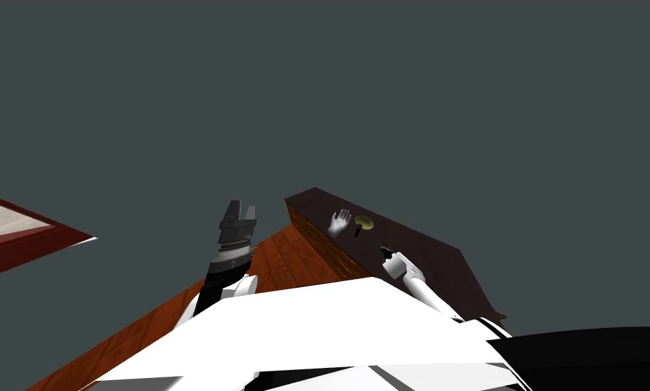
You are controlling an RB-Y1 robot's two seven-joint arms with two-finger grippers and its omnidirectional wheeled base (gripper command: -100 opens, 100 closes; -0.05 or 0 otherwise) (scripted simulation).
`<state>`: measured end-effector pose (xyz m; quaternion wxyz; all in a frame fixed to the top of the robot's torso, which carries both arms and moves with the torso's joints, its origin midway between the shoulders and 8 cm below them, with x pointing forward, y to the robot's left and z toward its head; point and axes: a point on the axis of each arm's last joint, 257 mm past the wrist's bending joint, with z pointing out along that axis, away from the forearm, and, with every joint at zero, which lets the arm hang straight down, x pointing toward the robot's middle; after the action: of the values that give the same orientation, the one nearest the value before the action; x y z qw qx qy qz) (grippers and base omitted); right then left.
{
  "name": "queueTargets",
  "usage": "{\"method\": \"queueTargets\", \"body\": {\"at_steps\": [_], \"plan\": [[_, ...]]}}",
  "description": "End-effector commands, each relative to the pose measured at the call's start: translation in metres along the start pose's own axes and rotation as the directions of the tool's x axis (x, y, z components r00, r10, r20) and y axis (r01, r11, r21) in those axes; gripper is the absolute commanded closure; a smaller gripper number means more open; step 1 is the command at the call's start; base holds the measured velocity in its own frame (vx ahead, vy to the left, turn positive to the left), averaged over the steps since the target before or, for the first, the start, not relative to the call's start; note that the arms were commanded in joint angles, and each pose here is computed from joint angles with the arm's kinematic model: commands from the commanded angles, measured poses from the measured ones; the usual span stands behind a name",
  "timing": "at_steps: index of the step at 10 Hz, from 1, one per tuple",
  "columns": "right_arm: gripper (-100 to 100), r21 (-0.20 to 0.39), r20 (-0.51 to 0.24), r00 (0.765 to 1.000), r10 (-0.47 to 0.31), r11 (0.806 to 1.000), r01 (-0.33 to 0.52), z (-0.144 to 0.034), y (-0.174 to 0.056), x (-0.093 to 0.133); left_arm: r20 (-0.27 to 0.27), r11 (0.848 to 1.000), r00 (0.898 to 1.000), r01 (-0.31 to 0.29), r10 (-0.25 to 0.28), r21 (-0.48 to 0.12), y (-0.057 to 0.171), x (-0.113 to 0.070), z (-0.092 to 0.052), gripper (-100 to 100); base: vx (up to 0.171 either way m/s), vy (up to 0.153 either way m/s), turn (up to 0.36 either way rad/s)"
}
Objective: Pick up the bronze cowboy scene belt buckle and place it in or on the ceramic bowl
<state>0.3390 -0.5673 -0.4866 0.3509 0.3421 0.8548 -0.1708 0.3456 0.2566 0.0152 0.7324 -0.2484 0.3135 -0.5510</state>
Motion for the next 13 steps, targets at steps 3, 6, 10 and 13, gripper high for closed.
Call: {"method": "queueTargets", "body": {"at_steps": [3,6,10,13], "plan": [[100,0.048,-0.015,0.999,0.047,0.998,-0.046,0.002,-0.026,-0.010,0.000,1.000,1.000,0.000,0.000,0.000,0.000,0.000,0.000,0,0.007,0.023,0.086],[100,0.087,-0.022,0.996,0.087,0.993,-0.085,0.001,-0.045,-0.024,0.000,1.000,1.000,0.000,0.000,0.000,0.000,0.000,0.000,0,0.008,0.026,0.091],[100,0.108,-0.014,0.995,0.102,0.989,-0.100,0.000,-0.051,-0.052,0.000,1.000,1.000,0.000,0.000,0.000,0.000,0.000,0.000,0,0.026,0.018,0.110],[100,0.107,0.009,0.997,0.081,0.991,-0.081,-0.004,-0.041,-0.092,0.000,1.000,1.000,0.000,0.000,0.000,0.000,0.000,0.000,0,0.053,0.000,0.123]]}}
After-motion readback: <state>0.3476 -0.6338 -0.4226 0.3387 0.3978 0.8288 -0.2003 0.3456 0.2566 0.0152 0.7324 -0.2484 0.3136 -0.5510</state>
